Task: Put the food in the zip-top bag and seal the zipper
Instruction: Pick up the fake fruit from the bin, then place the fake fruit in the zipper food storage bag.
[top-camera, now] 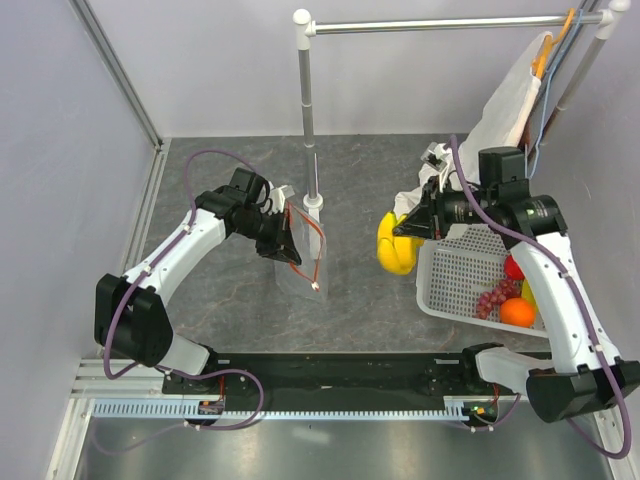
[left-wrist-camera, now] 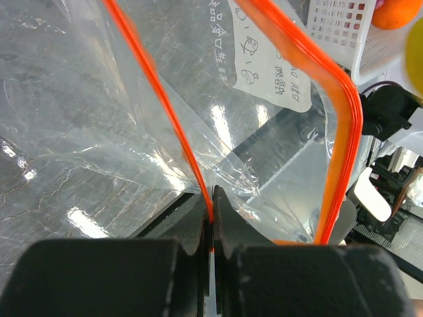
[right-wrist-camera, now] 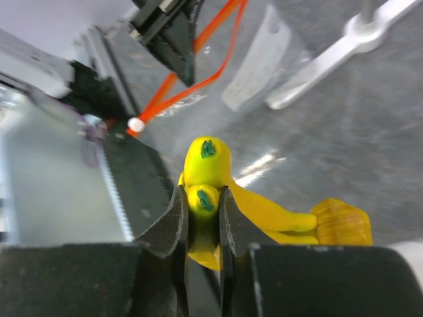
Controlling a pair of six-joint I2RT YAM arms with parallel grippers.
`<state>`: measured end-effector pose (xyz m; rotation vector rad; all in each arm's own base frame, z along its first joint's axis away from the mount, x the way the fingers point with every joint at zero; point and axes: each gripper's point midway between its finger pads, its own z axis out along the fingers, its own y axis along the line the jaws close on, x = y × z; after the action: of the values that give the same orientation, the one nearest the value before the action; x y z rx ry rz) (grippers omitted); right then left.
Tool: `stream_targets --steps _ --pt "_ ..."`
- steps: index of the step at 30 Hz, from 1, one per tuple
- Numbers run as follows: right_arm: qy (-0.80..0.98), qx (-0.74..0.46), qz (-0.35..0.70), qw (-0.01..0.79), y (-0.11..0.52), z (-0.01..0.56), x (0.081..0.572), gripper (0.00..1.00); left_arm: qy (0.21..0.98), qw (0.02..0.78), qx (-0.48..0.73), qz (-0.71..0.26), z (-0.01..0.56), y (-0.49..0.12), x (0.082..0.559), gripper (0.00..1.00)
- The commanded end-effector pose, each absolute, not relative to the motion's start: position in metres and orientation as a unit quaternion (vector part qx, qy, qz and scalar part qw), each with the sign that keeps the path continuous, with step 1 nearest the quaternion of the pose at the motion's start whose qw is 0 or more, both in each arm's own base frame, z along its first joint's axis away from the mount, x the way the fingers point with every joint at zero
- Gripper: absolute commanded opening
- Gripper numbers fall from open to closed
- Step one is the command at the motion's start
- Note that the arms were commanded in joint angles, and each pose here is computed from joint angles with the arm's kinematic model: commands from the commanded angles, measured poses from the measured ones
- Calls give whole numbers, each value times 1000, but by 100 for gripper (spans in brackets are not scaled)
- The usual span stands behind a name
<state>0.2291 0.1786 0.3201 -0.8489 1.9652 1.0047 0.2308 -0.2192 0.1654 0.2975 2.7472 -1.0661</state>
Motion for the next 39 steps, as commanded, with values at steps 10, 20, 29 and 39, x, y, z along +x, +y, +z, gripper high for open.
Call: stream_targets --steps 10,20,29,39 --pt "671 -233 630 315 244 386 213 0 902 85 134 -403 176 -228 218 2" --pt "505 -354 702 355 300 467 155 0 879 79 158 -442 190 -234 204 2" --pt "504 -389 708 306 330 432 156 0 855 63 188 -480 200 -237 189 2" --pt "556 -388 672 296 342 369 180 0 849 55 193 -490 204 -237 182 2"
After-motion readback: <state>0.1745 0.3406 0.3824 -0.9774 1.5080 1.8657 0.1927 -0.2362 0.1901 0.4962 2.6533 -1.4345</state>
